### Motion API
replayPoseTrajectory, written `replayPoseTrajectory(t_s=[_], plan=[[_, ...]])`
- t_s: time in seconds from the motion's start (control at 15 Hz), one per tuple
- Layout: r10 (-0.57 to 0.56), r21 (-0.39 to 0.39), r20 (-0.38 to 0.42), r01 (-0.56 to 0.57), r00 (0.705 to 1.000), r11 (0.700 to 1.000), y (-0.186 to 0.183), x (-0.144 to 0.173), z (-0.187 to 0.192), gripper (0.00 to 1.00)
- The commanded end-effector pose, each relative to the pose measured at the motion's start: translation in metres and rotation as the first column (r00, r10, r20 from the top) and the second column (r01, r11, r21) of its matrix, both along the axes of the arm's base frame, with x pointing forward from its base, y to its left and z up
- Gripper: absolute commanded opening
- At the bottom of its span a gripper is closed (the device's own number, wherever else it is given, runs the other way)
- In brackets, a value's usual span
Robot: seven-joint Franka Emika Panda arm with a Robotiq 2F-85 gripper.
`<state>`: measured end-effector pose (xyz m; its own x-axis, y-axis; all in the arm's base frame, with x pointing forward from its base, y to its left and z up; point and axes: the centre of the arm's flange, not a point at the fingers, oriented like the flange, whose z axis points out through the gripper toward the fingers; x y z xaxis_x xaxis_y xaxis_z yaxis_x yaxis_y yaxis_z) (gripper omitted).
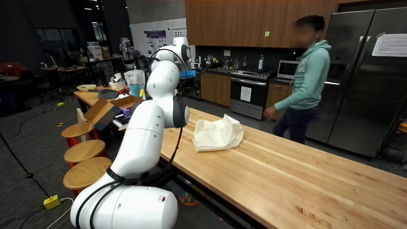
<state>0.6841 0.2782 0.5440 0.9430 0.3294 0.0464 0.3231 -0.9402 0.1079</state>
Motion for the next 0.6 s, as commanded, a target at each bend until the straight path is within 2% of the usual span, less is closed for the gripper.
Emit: replayPoseTrajectory(t_s=[0.0, 0.2, 0.53], plan=[[-0.137, 0.02, -0.034, 0.138, 0.99, 0.99, -0.05, -0.027, -0.029, 1.0], [-0.253, -0.028, -0.081, 0.252, 0.964, 0.967, -0.071, -0.014, -0.047, 1.0], [-0.313, -0.15, -0.17, 0.289, 0.934, 0.945, -0.084, -0.037, -0.076, 1.0]])
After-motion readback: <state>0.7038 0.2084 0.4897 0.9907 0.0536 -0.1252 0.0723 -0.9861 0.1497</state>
